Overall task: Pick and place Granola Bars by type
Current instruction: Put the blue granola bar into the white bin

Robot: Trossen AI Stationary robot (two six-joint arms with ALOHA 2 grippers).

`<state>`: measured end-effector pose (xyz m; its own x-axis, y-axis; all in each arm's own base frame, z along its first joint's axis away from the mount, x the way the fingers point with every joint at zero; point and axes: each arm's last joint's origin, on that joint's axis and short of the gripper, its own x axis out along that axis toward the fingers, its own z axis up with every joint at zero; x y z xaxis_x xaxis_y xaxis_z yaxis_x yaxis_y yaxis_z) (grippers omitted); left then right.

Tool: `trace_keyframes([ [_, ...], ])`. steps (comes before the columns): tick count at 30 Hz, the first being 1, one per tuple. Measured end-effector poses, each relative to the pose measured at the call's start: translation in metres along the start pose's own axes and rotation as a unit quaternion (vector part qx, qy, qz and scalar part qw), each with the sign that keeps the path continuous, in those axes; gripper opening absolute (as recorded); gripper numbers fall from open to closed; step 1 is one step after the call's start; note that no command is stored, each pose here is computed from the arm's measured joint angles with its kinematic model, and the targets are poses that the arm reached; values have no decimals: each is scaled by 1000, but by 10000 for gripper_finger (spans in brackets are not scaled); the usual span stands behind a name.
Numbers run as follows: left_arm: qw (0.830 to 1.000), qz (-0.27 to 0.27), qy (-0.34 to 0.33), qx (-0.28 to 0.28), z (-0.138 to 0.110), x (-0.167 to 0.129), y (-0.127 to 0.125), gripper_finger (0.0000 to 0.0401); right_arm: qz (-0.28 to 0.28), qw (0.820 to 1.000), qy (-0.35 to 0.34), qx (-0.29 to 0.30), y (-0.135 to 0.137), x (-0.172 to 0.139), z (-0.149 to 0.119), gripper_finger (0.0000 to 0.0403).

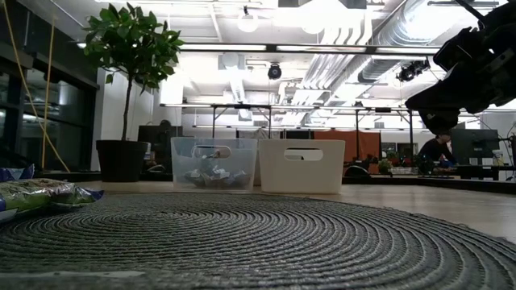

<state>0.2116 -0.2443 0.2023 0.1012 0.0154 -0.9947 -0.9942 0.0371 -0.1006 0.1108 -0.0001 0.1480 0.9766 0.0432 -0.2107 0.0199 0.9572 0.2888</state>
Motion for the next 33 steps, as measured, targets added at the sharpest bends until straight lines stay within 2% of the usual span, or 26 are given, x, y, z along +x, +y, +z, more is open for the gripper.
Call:
trace_keyframes([
  [18,998,56,-4,-23,-3,34,-11,224,-1,1000,2,0,0,0,0,0],
  [33,998,61,-4,-24,-4,44,-10,224,0,1000,1,0,0,0,0,0],
])
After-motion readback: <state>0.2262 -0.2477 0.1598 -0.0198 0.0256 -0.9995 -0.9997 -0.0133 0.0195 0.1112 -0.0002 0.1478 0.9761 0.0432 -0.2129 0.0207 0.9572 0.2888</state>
